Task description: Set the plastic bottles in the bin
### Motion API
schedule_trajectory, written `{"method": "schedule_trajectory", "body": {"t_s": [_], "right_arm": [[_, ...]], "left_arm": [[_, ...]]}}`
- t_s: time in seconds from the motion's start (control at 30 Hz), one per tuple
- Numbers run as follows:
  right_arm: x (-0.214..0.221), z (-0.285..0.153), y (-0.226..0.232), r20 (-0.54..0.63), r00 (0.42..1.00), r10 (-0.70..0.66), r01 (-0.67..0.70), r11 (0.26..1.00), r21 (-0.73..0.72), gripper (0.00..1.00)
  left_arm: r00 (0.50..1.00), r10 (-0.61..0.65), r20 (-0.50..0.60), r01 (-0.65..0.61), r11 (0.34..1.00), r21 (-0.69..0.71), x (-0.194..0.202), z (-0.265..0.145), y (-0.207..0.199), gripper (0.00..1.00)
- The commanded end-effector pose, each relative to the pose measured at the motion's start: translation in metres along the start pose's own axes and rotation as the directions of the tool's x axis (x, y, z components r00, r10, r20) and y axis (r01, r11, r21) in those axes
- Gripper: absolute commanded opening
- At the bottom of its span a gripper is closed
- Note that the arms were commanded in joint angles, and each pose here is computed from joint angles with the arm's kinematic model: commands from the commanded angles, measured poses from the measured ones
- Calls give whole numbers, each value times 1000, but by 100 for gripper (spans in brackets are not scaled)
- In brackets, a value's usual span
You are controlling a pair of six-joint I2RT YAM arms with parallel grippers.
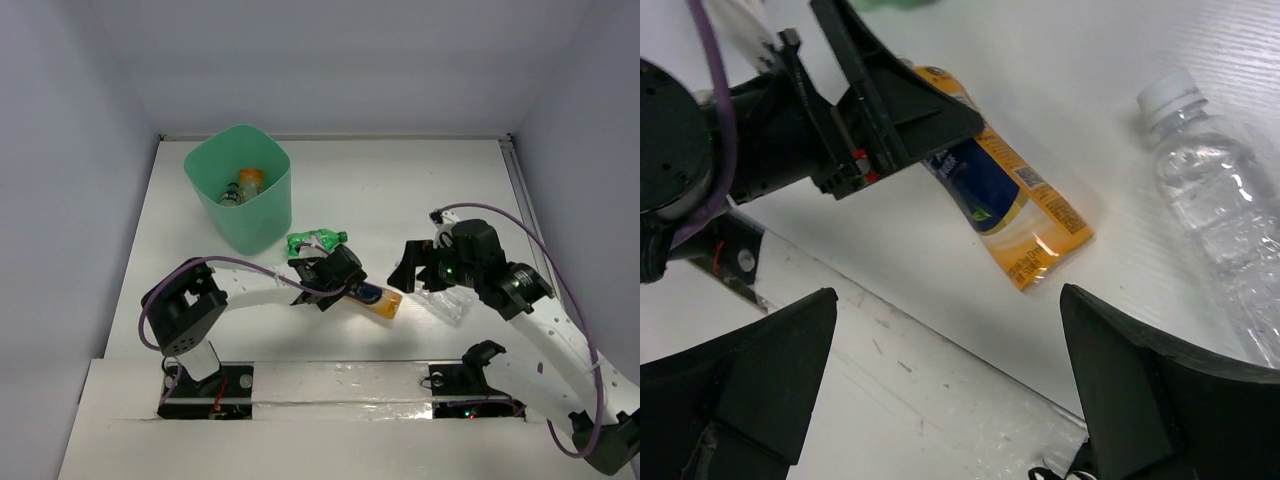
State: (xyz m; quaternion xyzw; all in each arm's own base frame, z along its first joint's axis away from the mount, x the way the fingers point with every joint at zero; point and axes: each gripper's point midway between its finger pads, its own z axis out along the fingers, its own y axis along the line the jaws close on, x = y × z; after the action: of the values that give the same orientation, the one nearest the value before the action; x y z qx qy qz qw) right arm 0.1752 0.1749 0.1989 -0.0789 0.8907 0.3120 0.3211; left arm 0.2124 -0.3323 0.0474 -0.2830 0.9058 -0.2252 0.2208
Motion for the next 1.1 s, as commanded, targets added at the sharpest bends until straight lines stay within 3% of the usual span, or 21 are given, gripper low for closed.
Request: {"method": "schedule_trajectory", "body": {"t_s": [0.0,0.1,0.2,0.33,0.43,0.63,1.07], "right_arm": [[-6,3,-17,12,1000,18,-19,995,103,97],[-12,4,-32,25,999,29,-33,980,197,97],[-15,9,-49,-3,999,40,-37,952,305,97],[-14,13,-79,-61,997,47,-12,882,472,97],[-13,14,-106,-113,992,59,20,802,597,99],[-1,28,-125,-268,958,104,109,733,672,100],[3,57,-146,-423,890,171,220,651,727,100]], "left_arm": [[994,62,87,-60,998,-31,-18,1,1,85],[990,98,99,-93,994,-52,-20,3,11,81],[982,150,114,-142,987,-73,-23,5,21,71],[969,218,115,-211,975,-72,-26,1,24,59],[958,266,112,-262,964,-48,-28,-9,25,57],[933,337,128,-349,932,94,-36,-50,11,52],[892,372,257,-444,828,344,-69,-153,-58,52]]}}
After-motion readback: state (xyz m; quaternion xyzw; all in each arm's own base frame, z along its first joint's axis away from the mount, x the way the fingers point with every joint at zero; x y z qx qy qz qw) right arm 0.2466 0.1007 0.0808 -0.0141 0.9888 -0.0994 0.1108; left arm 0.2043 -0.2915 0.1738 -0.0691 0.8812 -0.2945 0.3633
